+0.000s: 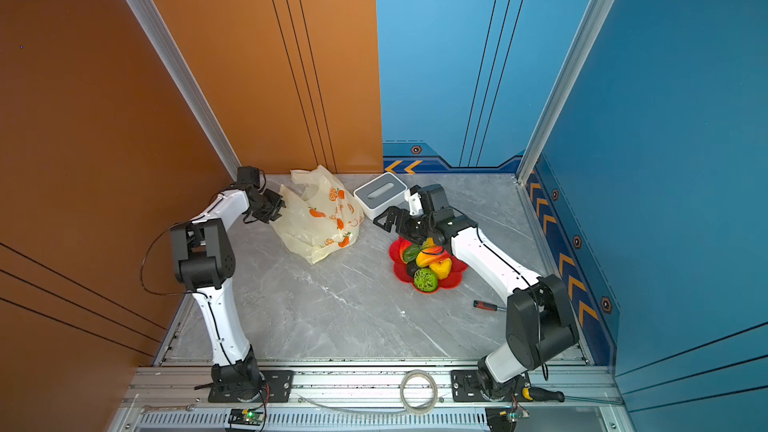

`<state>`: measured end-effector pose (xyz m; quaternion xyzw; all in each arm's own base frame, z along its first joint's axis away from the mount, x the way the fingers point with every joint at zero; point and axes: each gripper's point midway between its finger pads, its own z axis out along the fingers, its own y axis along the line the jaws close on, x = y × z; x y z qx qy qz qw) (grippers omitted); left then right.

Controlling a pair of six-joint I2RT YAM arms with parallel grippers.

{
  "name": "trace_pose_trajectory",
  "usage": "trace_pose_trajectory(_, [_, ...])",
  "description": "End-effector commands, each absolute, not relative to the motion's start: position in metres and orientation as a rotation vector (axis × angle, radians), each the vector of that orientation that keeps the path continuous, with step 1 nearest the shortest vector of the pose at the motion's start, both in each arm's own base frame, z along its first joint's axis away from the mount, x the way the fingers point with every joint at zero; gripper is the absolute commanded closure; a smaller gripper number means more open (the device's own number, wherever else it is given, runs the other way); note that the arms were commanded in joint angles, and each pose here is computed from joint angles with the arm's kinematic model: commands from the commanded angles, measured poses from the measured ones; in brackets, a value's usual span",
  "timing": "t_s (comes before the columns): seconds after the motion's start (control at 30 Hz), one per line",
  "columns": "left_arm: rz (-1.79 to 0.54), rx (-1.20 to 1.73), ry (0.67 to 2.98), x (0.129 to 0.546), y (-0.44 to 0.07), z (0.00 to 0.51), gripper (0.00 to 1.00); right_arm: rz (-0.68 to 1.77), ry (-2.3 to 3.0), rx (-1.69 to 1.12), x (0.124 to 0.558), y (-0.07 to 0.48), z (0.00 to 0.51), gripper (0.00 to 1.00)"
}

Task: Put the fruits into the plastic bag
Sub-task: 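Close the left gripper on the bag's top edge while the right hovers, then lift the bag with the left gripper and swing it toward the right gripper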

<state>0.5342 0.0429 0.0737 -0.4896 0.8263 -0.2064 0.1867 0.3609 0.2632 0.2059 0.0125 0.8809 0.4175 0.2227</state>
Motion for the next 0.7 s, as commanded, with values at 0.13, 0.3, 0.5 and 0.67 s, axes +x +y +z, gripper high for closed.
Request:
trace_pose_trajectory(0.13, [-0.597, -1.352, 2.338, 0.539, 0.049, 0.074, 1.0, 1.173, 2.38, 0.005, 0.367, 0.275, 0.225, 0.0])
trace_pose_trajectory(0.3, [-0.581, -1.299, 2.336, 0.538, 0.052, 0.089, 1.0, 1.174, 2.381, 0.002, 0.365, 0.278, 0.228, 0.0])
trace_pose_trajectory(0.5, [-0.488, -1.135, 2.324, 0.54, 0.051, 0.148, 1.0, 1.167, 2.355, -0.016, 0.359, 0.282, 0.243, 0.0])
trace_pose_trajectory(0.67, [-0.399, -0.933, 2.282, 0.541, 0.035, 0.221, 1.0, 1.15, 2.32, -0.007, 0.353, 0.277, 0.259, 0.0])
